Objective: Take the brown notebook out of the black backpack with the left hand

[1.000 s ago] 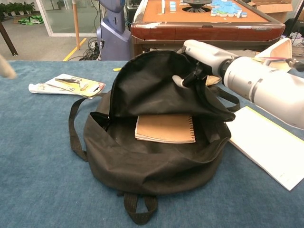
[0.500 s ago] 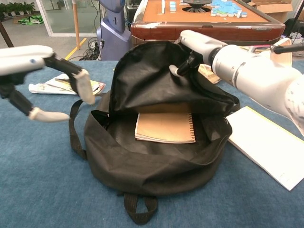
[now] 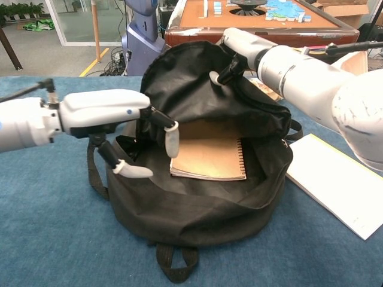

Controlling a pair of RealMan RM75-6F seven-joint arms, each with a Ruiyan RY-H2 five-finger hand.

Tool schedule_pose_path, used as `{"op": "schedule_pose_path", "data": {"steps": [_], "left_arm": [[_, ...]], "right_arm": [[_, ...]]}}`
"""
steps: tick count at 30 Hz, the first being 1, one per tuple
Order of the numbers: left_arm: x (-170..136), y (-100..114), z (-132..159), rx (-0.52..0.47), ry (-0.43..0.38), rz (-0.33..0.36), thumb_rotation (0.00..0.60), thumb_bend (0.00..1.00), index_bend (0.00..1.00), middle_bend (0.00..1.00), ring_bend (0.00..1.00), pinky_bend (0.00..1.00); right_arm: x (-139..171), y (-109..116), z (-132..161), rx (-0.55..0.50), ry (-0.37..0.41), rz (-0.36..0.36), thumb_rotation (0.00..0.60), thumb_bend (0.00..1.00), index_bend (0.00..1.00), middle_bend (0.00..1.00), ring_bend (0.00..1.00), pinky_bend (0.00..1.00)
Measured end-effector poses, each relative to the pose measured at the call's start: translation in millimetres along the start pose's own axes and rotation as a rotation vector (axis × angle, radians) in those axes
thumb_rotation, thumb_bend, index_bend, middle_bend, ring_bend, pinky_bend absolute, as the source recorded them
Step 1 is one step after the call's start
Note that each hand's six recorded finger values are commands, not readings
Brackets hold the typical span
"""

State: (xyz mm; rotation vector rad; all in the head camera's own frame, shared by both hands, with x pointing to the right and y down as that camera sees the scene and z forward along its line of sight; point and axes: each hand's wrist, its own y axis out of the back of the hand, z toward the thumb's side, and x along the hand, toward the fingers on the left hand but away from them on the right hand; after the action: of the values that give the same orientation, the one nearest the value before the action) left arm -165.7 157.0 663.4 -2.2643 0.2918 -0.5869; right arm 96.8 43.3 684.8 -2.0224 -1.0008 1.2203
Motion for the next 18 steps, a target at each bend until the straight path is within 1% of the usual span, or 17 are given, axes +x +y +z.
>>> {"op": "schedule_pose_path", "data": {"steps": [4,8,10,13,18], "left_arm": [[13.9,-5.0,-8.0,0.008,0.021,0.006,0.6,0.23,0.42,0.4,0.39,0.39],[24.4,-11.6,-19.5,0.021,0.056,0.009,0.6,0.23,0.37,0.4,0.39,0.4],[27.2,-14.8,-24.9,0.035,0.07,0.005,0.6,0.23,0.34,0.36,0.37,0.4],[30.8,-21.6,-33.9,0.073,0.09,-0.008,0.6,0.23,0.29,0.27,0.29,0.36],[34.6,-30.8,-43.0,0.152,0.101,-0.028,0.6,0.23,0.24,0.21,0.21,0.29]], "right_arm": [[0.7,1.0,-1.7,-0.007,-0.005,-0.004,0.6,0.79,0.77,0.48,0.37,0.48],[1.4,2.1,-4.0,-0.012,-0.008,-0.007,0.6,0.79,0.77,0.48,0.37,0.48],[1.4,3.2,-5.0,-0.014,-0.01,-0.011,0.6,0.79,0.77,0.48,0.37,0.48],[1.5,4.6,-5.4,-0.016,-0.007,-0.016,0.6,0.79,0.77,0.48,0.37,0.48],[2.8,4.4,-4.5,-0.017,-0.002,-0.016,0.6,0.79,0.77,0.47,0.37,0.48]]}}
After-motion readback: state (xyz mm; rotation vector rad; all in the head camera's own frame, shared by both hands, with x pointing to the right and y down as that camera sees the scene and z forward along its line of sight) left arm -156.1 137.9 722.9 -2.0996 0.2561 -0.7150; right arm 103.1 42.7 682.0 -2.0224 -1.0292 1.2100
